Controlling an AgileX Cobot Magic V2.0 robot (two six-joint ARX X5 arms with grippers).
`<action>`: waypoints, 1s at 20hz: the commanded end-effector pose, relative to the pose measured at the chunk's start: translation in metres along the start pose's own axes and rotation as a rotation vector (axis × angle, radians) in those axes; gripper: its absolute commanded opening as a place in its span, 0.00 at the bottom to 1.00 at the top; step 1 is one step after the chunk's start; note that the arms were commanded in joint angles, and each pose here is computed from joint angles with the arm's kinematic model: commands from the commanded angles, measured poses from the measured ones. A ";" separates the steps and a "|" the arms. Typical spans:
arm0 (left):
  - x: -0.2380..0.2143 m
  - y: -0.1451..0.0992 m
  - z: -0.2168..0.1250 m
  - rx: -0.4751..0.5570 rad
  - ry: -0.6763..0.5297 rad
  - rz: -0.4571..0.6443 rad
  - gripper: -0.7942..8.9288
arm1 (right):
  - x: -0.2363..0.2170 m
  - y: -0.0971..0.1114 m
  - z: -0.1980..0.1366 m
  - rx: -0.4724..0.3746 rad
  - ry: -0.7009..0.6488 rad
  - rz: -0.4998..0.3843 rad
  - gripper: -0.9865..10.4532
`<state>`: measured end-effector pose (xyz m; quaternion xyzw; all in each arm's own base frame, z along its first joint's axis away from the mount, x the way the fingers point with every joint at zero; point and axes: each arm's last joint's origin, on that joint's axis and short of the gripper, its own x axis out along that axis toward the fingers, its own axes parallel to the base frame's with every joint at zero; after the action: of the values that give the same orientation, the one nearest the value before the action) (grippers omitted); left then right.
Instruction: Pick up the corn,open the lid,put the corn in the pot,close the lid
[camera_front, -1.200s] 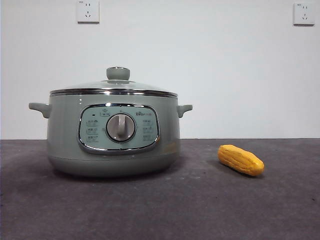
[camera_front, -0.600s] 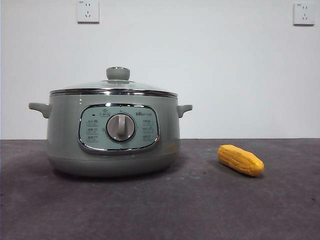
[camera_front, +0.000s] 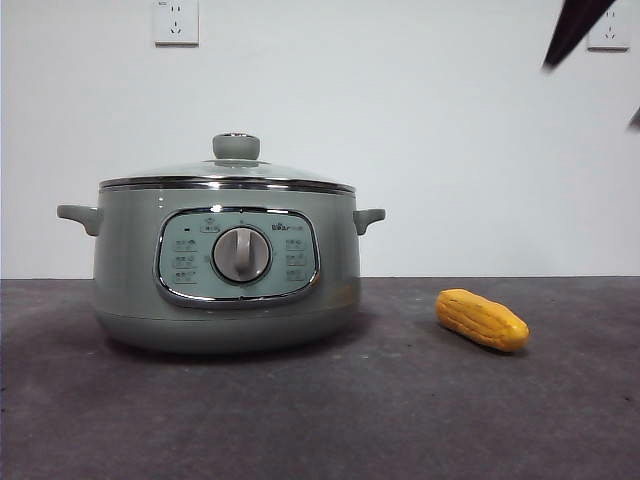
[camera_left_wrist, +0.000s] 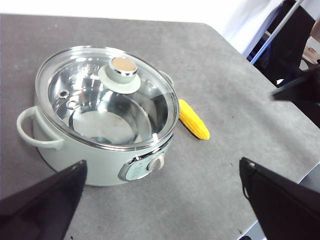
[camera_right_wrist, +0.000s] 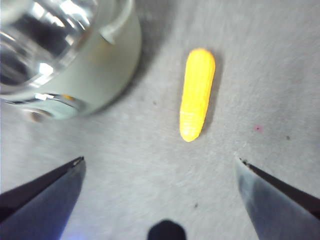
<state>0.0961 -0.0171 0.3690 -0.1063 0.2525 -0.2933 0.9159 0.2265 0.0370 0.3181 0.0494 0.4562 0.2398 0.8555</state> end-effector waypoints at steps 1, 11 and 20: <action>0.001 0.001 0.001 0.000 -0.001 -0.005 0.63 | 0.033 -0.002 0.008 -0.016 0.074 -0.038 0.52; 0.005 0.003 0.002 -0.010 0.013 -0.005 0.63 | 0.156 0.004 0.017 -0.154 0.195 -0.205 0.52; 0.007 0.005 0.003 -0.017 0.022 -0.004 0.63 | 0.188 -0.005 0.024 -0.158 0.106 -0.237 0.44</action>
<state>0.1049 -0.0171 0.3663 -0.1112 0.2681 -0.2916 0.9115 0.3345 0.1201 0.1907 -0.0881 0.4803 0.1779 0.8543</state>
